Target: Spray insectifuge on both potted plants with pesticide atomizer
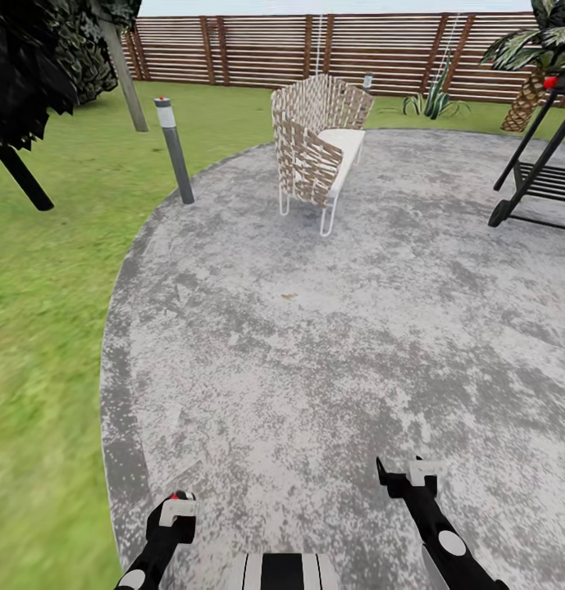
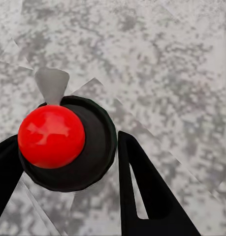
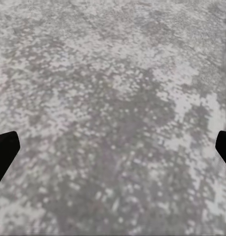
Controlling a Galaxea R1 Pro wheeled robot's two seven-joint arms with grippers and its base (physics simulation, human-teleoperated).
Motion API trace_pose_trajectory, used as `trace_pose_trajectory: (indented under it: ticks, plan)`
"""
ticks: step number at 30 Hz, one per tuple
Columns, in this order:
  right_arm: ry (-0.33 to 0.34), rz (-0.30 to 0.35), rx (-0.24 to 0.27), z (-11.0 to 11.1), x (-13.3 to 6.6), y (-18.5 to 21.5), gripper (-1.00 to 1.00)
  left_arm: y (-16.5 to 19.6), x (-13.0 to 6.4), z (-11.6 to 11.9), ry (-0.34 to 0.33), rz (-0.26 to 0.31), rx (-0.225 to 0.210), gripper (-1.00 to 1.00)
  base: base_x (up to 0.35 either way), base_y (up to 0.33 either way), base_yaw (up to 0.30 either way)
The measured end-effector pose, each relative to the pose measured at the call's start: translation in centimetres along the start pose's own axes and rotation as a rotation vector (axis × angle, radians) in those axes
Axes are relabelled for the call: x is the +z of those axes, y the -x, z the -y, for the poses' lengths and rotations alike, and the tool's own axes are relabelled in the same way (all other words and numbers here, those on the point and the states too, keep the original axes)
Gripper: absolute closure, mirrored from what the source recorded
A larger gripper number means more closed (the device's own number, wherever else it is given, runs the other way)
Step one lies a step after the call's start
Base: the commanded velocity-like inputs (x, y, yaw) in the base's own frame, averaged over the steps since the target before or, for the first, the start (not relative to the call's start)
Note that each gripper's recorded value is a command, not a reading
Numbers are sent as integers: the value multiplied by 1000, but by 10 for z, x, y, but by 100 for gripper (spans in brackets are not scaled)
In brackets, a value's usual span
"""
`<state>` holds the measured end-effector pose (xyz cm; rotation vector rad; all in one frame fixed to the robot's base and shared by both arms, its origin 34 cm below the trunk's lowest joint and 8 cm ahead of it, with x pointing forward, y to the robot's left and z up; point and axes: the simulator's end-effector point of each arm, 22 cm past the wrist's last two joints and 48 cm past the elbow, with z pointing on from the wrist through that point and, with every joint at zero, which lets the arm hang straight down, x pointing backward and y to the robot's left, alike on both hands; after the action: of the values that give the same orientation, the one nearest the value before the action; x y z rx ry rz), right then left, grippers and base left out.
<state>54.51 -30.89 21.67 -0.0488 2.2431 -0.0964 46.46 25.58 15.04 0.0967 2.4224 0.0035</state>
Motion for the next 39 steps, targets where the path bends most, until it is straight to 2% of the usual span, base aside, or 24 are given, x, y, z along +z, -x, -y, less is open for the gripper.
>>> trace_pose_trajectory:
  ticks: [9,22,30,39]
  plan:
    - [-2,40,1,1,-3,22,-100,23,-1,-2,5,35,0,100,0,0,0]
    - [-2,68,4,2,-13,51,-100,46,-12,-5,11,37,-7,100,0,0,0]
    - [-3,77,4,4,-22,73,-100,53,-23,-6,13,-22,-9,100,0,0,0]
    - [-4,91,4,7,-32,99,-100,74,-36,-8,15,-19,-11,100,0,0,-73]
